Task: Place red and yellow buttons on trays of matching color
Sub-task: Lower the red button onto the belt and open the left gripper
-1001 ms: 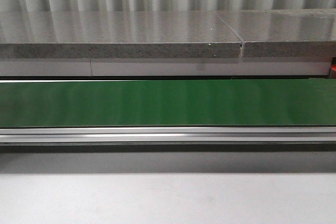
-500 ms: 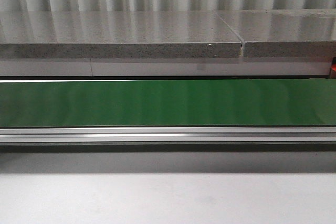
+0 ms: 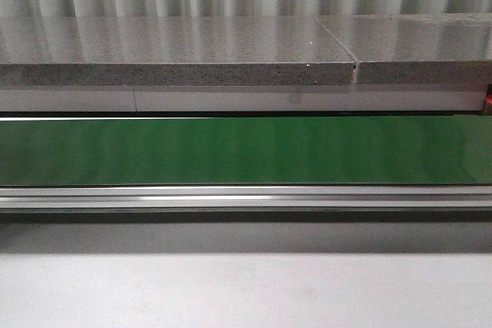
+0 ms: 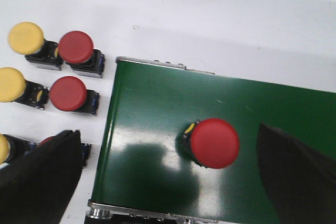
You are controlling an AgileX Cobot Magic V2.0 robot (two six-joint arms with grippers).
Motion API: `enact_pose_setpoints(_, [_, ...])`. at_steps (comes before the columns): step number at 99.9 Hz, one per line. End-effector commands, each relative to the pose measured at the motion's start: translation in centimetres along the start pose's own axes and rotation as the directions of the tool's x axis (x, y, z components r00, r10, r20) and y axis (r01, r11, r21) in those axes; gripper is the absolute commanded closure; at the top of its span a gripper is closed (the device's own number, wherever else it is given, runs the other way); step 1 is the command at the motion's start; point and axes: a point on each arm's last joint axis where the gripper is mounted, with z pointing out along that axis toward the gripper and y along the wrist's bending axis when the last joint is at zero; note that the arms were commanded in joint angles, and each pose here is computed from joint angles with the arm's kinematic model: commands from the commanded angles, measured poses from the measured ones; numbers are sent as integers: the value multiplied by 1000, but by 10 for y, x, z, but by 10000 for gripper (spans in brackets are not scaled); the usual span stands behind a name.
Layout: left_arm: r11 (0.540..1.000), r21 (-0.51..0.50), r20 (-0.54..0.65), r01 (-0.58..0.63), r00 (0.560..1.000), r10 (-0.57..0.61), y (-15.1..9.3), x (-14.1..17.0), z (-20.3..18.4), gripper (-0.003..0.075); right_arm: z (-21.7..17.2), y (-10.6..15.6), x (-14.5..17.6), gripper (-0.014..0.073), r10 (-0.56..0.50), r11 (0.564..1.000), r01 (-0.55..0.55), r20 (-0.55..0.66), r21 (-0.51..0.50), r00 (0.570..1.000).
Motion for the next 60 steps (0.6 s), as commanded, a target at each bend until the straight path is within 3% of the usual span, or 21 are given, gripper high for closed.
enact_pose_setpoints(1, [997, 2, 124, 71, 990, -71, 9, -5, -22, 94, -2, 1, -8, 662, -21, 1000, 22, 99, -13, 995])
enact_pose_setpoints(25, [954, -127, 172, 271, 953, -248, 57, 24, -26, 94, -2, 1, -8, 662, -21, 1000, 22, 99, -13, 995])
enact_pose_setpoints(44, [875, -255, 174, 410, 910, -376, 101, 57, -16, 94, -2, 1, -8, 662, -21, 1000, 22, 99, -13, 995])
enact_pose_setpoints(60, [786, -307, 162, 537, 843, -513, 125, 90, 8, 94, -2, 1, -8, 662, -21, 1000, 22, 99, -13, 995])
